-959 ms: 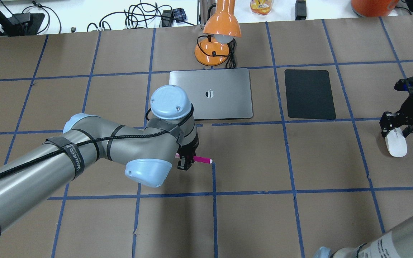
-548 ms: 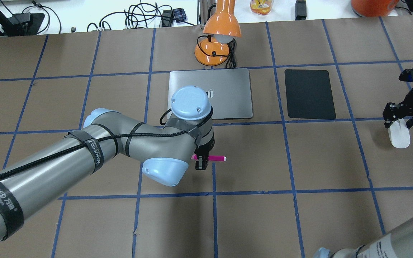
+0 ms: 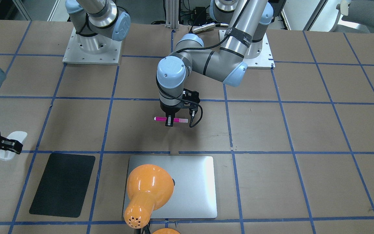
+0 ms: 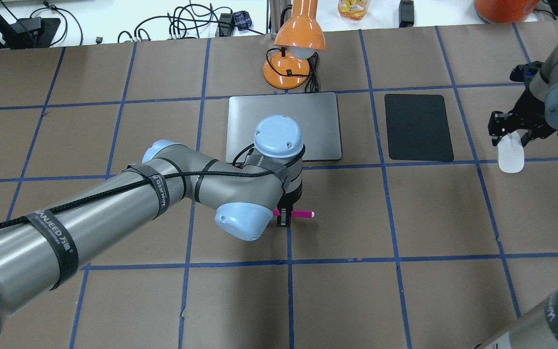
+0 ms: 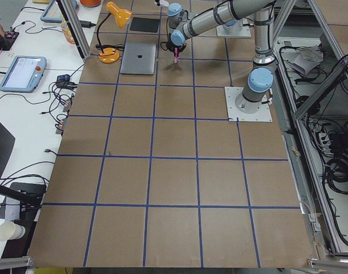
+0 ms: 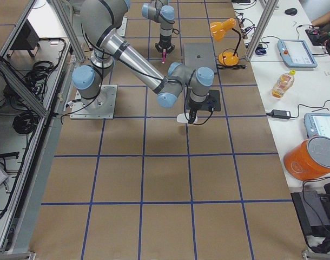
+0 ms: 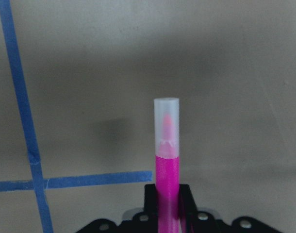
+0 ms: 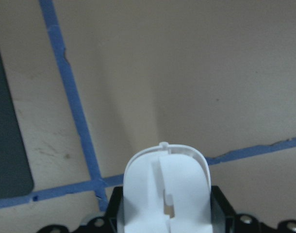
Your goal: Place pen and mouse around notebook
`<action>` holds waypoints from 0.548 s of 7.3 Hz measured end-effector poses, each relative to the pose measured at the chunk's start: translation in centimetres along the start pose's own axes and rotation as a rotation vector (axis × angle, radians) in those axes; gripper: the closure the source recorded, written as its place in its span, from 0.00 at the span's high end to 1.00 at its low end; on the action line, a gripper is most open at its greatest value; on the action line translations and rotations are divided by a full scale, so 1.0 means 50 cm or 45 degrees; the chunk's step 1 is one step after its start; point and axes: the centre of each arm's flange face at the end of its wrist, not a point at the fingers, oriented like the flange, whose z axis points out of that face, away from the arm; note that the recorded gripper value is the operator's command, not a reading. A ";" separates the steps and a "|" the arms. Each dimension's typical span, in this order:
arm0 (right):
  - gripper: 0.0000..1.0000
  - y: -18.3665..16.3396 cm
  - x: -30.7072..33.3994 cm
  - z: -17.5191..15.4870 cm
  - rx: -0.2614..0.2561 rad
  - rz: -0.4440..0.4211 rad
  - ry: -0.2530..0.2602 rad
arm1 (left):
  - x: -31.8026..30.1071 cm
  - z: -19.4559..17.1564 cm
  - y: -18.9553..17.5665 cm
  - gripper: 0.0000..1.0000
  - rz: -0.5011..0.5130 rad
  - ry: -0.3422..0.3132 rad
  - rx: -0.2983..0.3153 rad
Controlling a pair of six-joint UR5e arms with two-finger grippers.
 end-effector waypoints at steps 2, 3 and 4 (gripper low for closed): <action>0.46 -0.029 -0.113 -0.011 0.031 0.044 -0.030 | 0.014 0.002 -0.001 1.00 0.078 0.007 0.002; 0.46 -0.048 -0.158 -0.003 0.034 0.065 -0.066 | 0.027 -0.023 -0.005 1.00 0.126 0.037 -0.009; 0.48 -0.067 -0.198 0.004 0.038 0.077 -0.087 | 0.041 -0.057 -0.014 1.00 0.251 0.060 -0.016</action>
